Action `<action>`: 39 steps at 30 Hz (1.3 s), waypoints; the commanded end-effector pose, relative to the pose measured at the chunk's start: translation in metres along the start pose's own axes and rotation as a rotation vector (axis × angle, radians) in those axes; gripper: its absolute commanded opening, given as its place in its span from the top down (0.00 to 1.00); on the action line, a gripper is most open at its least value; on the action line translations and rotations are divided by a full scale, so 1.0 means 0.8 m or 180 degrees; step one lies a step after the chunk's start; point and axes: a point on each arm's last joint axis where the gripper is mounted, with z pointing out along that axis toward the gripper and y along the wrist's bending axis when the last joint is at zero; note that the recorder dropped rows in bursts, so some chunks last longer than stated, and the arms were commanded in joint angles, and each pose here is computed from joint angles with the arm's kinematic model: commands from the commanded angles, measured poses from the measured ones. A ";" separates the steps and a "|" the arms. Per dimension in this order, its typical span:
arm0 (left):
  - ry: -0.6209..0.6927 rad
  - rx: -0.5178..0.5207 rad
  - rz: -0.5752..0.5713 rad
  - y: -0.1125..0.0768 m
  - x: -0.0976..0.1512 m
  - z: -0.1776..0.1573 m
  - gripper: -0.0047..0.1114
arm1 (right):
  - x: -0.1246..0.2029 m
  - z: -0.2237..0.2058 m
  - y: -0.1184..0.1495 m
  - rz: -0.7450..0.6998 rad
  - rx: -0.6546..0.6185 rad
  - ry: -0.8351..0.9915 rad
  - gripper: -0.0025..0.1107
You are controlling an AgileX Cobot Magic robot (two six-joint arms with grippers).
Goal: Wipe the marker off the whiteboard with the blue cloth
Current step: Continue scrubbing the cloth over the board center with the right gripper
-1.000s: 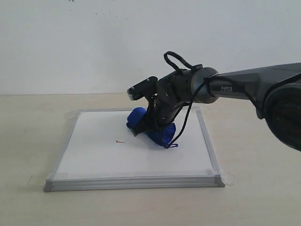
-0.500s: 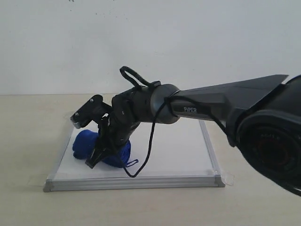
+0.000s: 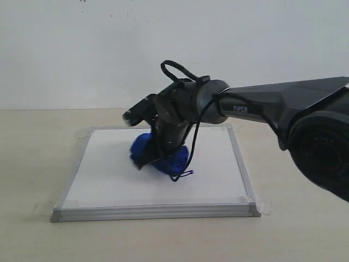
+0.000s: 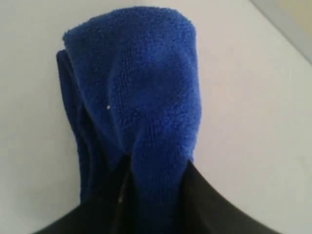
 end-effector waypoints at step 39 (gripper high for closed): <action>-0.0018 -0.0013 -0.0011 0.000 0.001 0.000 0.93 | 0.014 0.022 -0.018 0.0177 0.0343 0.0139 0.98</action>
